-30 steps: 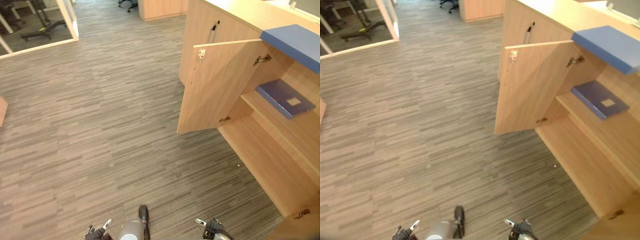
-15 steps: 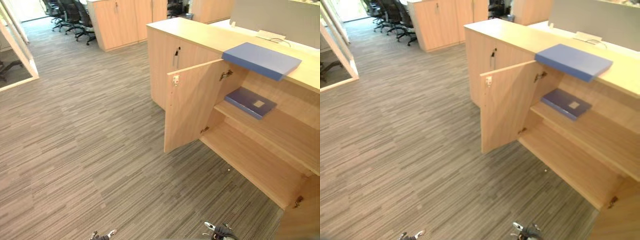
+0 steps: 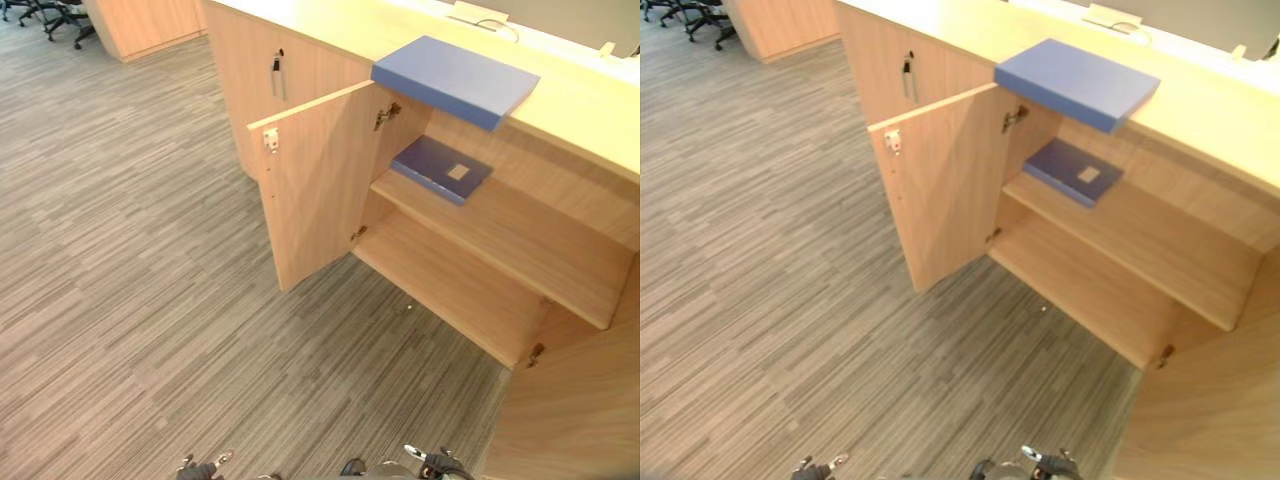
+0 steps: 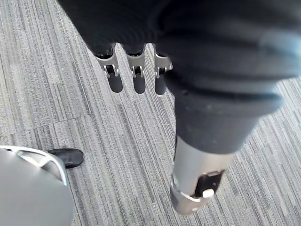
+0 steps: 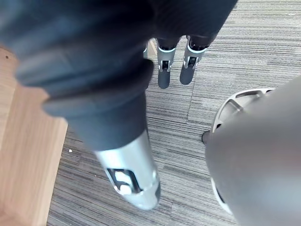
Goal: Walk over to the cabinet, pick up the folder, carry it to the office cabinet, place the folder inside the office cabinet, then close the office cabinet door
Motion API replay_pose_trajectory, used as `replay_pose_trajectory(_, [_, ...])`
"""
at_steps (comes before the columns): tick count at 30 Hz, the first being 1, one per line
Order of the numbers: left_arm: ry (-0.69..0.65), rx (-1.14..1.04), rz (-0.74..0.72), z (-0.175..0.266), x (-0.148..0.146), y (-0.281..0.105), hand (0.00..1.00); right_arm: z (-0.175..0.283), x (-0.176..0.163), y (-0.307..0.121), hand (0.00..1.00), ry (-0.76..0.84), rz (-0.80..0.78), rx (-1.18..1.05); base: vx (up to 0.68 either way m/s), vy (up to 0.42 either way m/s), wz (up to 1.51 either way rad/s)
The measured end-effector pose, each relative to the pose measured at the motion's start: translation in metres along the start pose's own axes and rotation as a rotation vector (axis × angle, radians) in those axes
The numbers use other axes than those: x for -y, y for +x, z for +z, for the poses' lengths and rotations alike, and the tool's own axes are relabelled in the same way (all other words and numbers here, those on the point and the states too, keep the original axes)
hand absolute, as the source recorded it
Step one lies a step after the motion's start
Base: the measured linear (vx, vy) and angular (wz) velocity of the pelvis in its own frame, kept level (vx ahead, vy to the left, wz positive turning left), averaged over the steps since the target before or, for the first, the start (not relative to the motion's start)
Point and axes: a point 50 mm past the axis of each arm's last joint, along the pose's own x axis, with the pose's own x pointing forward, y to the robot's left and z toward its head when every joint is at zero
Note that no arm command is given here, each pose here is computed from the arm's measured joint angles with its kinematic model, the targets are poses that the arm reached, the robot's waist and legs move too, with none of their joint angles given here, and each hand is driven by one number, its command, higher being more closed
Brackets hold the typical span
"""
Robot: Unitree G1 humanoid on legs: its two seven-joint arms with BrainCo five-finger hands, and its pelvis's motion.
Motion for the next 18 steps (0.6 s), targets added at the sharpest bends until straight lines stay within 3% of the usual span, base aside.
replay_pose_trajectory(2, [-0.047, -0.011, 0.024, -0.006, -0.005, -0.003, 0.0, -0.002, 0.003, -0.001, 0.0, -0.004, -0.003, 0.01, 0.19, -0.113, -1.09])
replay_pose_trajectory(8, [-0.027, 0.024, 0.011, 0.003, -0.006, -0.001, 0.0, 0.005, 0.007, 0.0, 0.0, -0.046, -0.013, 0.03, 0.32, 0.035, -1.11])
replay_pose_trajectory(14, [0.004, 0.041, -0.038, 0.0, 0.005, -0.006, 0.0, 0.012, -0.006, 0.001, 0.0, -0.093, 0.025, 0.047, 0.33, 0.326, -0.8])
replay_pose_trajectory(18, [-0.001, 0.134, -0.092, 0.029, 0.025, -0.004, 0.0, 0.013, -0.024, -0.002, 0.0, -0.142, 0.08, 0.064, 0.25, 0.25, -0.16])
